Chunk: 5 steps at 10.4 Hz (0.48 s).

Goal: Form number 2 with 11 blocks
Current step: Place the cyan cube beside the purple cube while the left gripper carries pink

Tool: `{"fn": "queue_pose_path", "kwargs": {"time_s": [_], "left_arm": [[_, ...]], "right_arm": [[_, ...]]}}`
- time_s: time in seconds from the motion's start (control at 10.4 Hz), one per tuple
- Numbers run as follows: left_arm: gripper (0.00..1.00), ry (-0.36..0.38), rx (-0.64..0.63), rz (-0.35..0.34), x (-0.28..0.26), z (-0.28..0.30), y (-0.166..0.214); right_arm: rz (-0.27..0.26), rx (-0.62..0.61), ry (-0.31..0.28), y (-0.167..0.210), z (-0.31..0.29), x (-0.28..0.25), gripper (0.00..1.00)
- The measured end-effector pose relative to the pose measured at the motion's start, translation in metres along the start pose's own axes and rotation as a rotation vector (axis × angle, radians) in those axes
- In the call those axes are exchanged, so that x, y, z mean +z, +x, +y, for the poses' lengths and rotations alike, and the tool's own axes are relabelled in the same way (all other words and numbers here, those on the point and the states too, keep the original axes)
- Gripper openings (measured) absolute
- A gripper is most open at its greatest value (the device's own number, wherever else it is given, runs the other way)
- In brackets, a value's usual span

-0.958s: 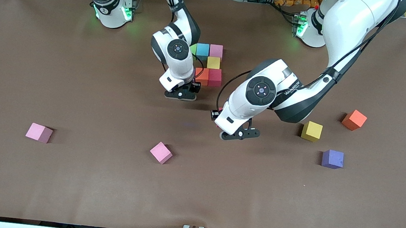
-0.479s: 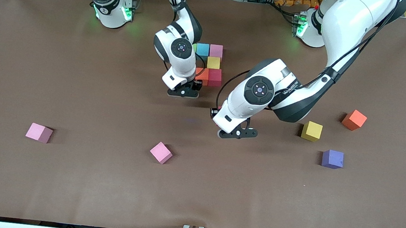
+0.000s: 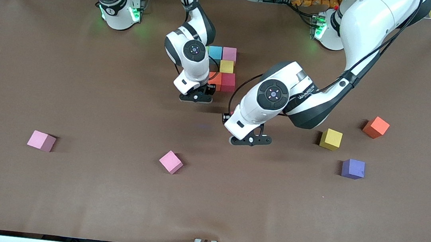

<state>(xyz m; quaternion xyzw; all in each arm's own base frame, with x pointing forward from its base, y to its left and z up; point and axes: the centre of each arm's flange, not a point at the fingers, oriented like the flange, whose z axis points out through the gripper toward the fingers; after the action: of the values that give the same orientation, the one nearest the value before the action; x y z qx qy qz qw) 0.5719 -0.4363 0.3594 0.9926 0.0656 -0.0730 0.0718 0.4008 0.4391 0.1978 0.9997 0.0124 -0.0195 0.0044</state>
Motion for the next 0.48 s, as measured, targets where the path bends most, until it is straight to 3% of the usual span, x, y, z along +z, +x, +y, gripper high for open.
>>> {"fn": "queue_pose_path", "kwargs": {"time_s": [0.29, 0.48], "left_arm": [[0.56, 0.0, 0.002, -0.002, 0.0004, 0.0011, -0.0012], [0.56, -0.004, 0.003, -0.01, 0.0017, 0.0031, -0.0036]], "right_arm": [[-0.002, 0.008, -0.002, -0.0002, 0.0002, 0.0013, 0.96], [-0.002, 0.009, -0.002, -0.0002, 0.0003, 0.0014, 1.0]]}}
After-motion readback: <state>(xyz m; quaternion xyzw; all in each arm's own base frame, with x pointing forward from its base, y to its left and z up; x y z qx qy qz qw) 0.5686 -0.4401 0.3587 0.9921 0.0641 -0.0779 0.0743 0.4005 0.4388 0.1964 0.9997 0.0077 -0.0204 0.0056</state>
